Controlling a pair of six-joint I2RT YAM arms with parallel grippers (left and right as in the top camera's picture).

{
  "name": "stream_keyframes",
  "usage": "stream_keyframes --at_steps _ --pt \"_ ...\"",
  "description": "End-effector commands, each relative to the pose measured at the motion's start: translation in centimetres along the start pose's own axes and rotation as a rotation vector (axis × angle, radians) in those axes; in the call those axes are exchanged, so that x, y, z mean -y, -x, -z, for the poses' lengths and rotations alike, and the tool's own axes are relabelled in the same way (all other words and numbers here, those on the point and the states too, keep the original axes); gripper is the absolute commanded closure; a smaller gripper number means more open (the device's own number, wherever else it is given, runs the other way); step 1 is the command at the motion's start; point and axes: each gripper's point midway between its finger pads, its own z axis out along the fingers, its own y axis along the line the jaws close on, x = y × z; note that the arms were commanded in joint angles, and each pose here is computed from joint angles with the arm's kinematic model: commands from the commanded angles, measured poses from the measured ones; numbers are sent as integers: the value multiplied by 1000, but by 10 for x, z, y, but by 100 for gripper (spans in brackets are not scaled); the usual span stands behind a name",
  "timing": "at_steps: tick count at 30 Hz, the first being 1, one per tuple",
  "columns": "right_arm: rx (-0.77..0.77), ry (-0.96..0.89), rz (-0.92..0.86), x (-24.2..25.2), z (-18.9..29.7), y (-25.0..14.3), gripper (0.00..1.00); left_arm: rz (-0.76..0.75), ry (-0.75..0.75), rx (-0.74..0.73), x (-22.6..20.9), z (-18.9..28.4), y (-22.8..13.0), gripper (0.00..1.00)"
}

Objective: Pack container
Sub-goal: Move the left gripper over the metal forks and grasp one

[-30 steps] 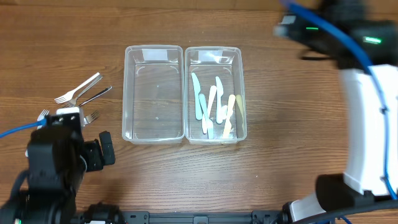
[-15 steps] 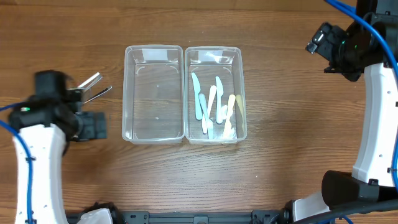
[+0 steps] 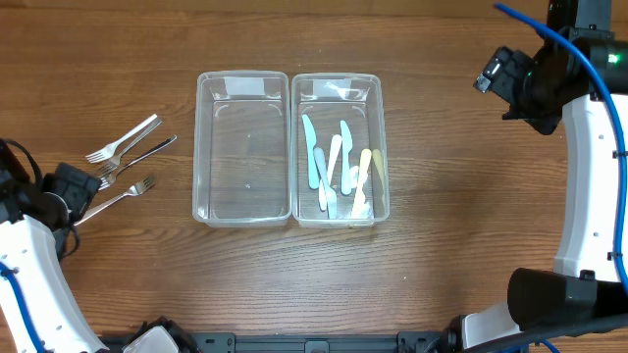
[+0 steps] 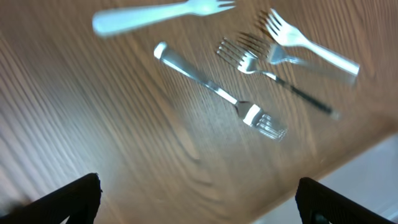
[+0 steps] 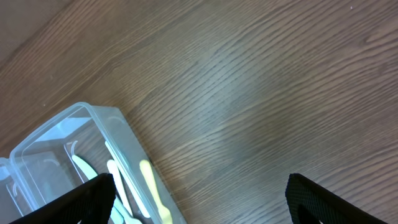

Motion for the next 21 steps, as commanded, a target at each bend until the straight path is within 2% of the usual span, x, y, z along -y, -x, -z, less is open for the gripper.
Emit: stream_keyframes --at_steps 1,5,8,21 --pt "13 5 -7 0 1 3 10 421 -16 -70 2 -18 -12 0" --pt "13 5 -7 0 1 3 10 652 34 -108 -3 -30 -23 0" --pt "10 13 -7 -2 1 2 10 712 57 -129 -2 -38 -29 0" --pt "11 17 -7 -3 1 3 10 742 211 -214 6 -106 -46 0"
